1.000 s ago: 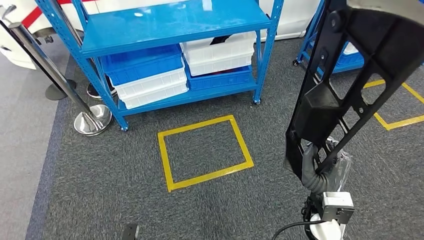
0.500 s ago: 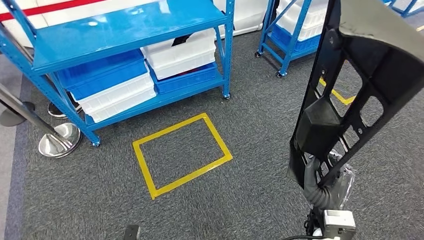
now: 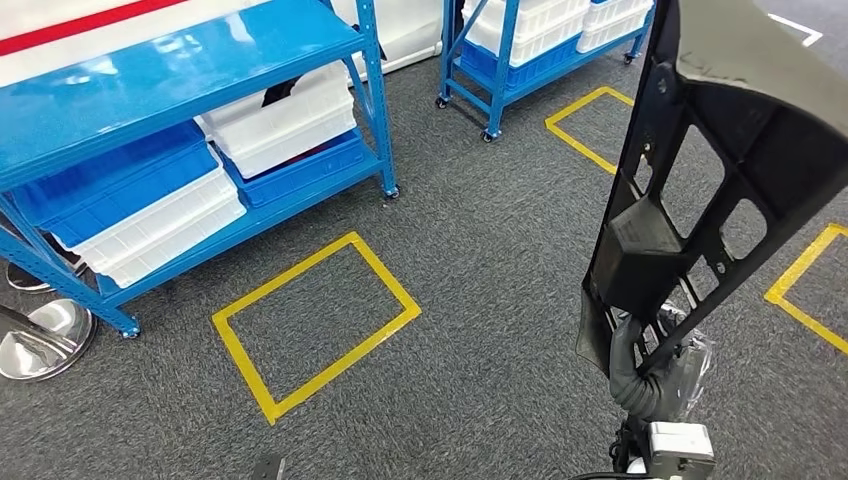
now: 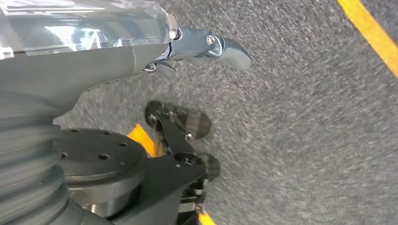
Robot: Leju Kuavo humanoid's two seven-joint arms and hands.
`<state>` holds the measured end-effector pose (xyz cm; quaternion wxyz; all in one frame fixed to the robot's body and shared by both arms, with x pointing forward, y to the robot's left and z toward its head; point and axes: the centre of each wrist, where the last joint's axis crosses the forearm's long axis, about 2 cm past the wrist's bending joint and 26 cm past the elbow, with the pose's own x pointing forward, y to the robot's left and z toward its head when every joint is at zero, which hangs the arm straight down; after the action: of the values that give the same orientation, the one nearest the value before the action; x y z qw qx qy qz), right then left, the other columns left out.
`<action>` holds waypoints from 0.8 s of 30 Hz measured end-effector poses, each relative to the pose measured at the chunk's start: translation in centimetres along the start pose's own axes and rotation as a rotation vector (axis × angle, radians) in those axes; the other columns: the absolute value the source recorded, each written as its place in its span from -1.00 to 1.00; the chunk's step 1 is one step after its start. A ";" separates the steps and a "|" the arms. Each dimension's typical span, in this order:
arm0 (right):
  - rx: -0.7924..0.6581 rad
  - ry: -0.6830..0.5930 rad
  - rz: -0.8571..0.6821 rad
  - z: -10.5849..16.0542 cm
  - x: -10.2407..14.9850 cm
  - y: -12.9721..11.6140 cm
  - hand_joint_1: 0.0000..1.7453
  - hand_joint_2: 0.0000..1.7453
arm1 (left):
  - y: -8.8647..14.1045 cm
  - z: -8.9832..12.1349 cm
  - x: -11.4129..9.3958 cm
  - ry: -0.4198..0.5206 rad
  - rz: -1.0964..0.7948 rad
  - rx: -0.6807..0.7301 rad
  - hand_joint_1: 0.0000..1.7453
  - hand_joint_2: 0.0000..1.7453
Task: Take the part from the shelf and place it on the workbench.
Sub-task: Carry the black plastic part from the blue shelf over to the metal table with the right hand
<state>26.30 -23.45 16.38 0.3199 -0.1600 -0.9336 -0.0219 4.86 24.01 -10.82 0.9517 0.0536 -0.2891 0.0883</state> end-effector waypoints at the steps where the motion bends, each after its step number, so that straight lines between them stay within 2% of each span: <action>1: 0.000 -0.001 0.002 0.0 0.0 0.0 1.00 1.00 | 0.0 0.0 0.0 -0.001 0.000 0.001 -1.00 1.00; 24: 0.004 -0.008 0.026 -0.6 0.1 0.1 1.00 1.00 | -0.4 0.1 0.0 -0.003 -0.015 -0.010 -1.00 1.00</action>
<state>26.62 -23.43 16.87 0.3169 -0.1714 -0.9327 -0.0153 4.95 23.62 -10.77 0.9521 0.0513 -0.2907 0.0797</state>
